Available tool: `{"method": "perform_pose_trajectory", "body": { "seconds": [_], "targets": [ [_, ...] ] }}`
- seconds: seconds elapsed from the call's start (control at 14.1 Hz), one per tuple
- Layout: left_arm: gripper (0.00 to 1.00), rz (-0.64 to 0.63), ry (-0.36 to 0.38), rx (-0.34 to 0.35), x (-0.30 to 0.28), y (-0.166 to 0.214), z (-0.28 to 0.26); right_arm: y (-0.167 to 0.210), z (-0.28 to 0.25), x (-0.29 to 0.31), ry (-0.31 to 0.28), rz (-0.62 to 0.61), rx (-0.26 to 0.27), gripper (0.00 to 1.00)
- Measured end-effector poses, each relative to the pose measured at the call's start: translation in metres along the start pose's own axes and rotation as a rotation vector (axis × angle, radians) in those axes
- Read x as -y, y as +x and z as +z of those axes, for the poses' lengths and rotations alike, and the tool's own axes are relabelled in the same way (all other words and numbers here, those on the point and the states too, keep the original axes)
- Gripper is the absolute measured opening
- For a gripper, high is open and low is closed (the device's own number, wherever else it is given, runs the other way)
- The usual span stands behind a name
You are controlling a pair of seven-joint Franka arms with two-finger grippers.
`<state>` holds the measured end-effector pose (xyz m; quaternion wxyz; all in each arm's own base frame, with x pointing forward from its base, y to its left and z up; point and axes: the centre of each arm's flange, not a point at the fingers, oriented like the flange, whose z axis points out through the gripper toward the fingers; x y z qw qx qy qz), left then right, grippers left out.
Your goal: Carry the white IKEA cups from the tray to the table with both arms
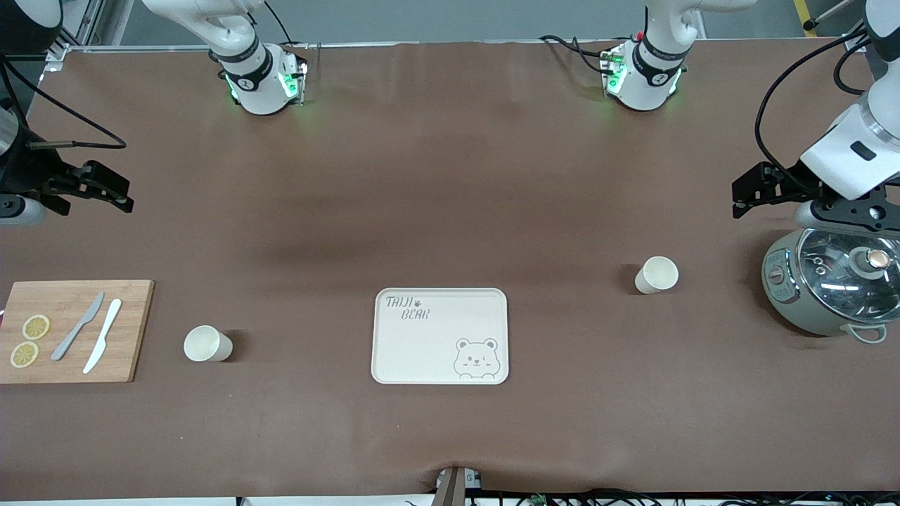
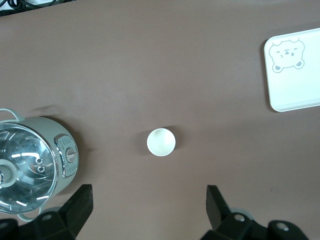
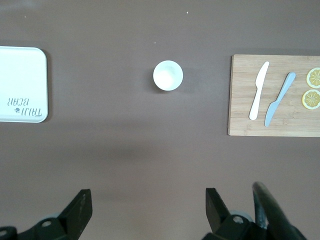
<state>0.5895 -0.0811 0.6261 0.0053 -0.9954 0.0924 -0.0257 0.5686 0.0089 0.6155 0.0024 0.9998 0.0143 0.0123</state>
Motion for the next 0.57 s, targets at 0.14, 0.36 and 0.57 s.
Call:
{"method": "perform_pose_trajectory", "body": {
  "seconds": [0.14,0.36,0.57],
  "targets": [
    [1.00,0.000,0.000,0.000,0.000,0.000,0.000,0.000,0.005,-0.007,0.000,0.012,-0.002,1.00],
    [1.00,0.000,0.000,0.000,0.000,0.000,0.000,-0.003,0.008,-0.016,0.000,0.029,0.006,1.00],
    [1.00,0.000,0.000,0.000,0.000,0.000,0.000,-0.004,0.009,-0.026,-0.001,0.046,0.009,1.00]
  ]
}}
